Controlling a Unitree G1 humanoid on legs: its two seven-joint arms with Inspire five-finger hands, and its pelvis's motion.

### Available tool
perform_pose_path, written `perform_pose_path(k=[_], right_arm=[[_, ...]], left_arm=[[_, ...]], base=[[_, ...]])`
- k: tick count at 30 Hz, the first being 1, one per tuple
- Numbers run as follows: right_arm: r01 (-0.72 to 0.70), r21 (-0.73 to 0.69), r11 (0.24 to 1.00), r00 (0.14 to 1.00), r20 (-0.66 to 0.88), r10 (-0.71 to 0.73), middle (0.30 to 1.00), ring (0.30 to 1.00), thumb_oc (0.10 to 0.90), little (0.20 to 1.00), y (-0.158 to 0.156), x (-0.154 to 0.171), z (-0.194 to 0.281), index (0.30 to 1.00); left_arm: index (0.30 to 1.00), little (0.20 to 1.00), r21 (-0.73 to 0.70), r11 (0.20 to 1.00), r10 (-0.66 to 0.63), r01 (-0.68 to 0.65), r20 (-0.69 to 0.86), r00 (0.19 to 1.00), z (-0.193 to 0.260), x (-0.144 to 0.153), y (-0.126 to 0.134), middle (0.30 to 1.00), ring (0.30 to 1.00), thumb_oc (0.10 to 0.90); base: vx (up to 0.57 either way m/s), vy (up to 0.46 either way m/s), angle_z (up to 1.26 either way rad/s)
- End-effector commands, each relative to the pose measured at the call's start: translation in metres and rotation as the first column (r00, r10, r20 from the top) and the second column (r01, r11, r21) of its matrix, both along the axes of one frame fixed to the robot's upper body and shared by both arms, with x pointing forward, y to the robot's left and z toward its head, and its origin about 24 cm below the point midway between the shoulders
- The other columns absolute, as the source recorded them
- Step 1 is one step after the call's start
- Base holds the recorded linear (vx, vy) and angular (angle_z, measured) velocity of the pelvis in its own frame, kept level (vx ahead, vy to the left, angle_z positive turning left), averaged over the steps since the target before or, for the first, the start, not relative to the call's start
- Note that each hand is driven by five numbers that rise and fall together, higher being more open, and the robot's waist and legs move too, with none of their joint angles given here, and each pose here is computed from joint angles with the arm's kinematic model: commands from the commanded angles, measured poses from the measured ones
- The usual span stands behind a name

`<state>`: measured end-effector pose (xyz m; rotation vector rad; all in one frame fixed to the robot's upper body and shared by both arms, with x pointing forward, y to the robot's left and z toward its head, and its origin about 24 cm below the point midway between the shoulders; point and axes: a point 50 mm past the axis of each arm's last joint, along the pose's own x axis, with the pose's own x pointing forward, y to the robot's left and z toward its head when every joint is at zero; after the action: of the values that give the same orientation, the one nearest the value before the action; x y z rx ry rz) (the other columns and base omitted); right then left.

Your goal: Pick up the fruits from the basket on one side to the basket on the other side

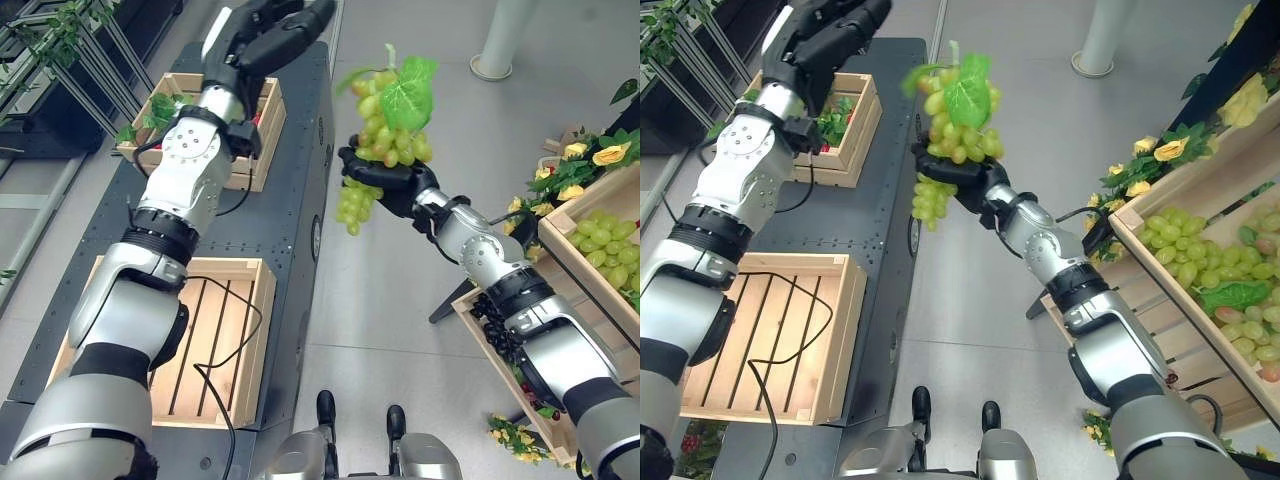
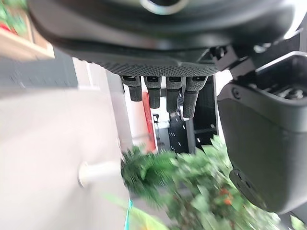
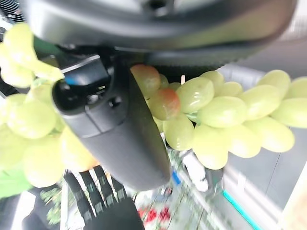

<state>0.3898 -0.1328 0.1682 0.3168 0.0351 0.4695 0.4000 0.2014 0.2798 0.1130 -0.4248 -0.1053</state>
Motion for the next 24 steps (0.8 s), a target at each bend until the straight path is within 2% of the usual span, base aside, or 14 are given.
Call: perform_pose_path(k=[1,5,9,11,13,16,19,24], right_arm=[[0.052,0.071,0.996,0.998,0.039,-0.055,0.3,0.3,0.4,0.3,-0.02,-0.008,-0.029,0.3],[0.102,0.01,0.995,0.995,0.005,-0.102,0.3,0.3,0.4,0.3,-0.043,-0.013,-0.043,0.3],[0.129,-0.074,0.989,0.992,0.021,-0.128,0.3,0.3,0.4,0.3,-0.056,-0.017,-0.047,0.3],[0.12,-0.213,0.97,0.992,0.064,-0.109,0.3,0.3,0.4,0.3,-0.061,-0.022,-0.048,0.3],[0.1,-0.271,0.957,0.993,0.088,-0.079,0.3,0.3,0.4,0.3,-0.062,-0.025,-0.044,0.3],[0.08,-0.308,0.948,0.992,0.118,-0.045,0.3,0.3,0.4,0.3,-0.063,-0.028,-0.038,0.3],[0.038,-0.309,0.95,0.991,0.135,0.004,0.3,0.3,0.4,0.3,-0.056,-0.036,-0.037,0.3],[-0.045,-0.331,0.942,0.987,0.13,0.093,0.3,0.3,0.4,0.3,-0.047,-0.053,-0.044,0.3]], left_arm=[[0.9,0.9,-0.031,0.994,0.104,-0.108,-0.125,0.987,-0.062,-0.002,0.032,0.9,0.9,0.8],[0.9,0.9,-0.031,0.989,0.14,-0.146,-0.151,0.979,-0.07,-0.006,0.049,0.9,0.9,0.8],[0.9,0.9,-0.015,0.987,0.154,-0.159,-0.171,0.973,-0.077,-0.009,0.054,0.9,0.9,0.8],[0.9,0.9,-0.007,0.986,0.165,-0.169,-0.175,0.971,-0.084,-0.012,0.058,0.9,0.9,0.8],[0.9,0.9,-0.003,0.985,0.171,-0.173,-0.162,0.972,-0.086,-0.015,0.059,0.9,0.9,0.8],[0.9,0.9,-0.006,0.985,0.168,-0.171,-0.134,0.977,-0.091,-0.019,0.058,0.9,0.9,0.8],[0.9,0.9,-0.031,0.987,0.155,-0.161,-0.135,0.979,-0.114,-0.027,0.049,0.9,0.9,0.8],[0.9,0.9,-0.072,0.985,0.14,-0.16,-0.227,0.964,-0.164,-0.042,0.035,0.9,0.9,0.8]], base=[[0.0,0.026,-0.03],[0.01,0.019,-0.07],[0.01,0.01,-0.03],[0.0,0.012,-0.06],[-0.01,0.009,-0.07],[0.0,0.01,-0.09],[0.02,0.027,-0.13],[0.03,0.03,-0.1]])
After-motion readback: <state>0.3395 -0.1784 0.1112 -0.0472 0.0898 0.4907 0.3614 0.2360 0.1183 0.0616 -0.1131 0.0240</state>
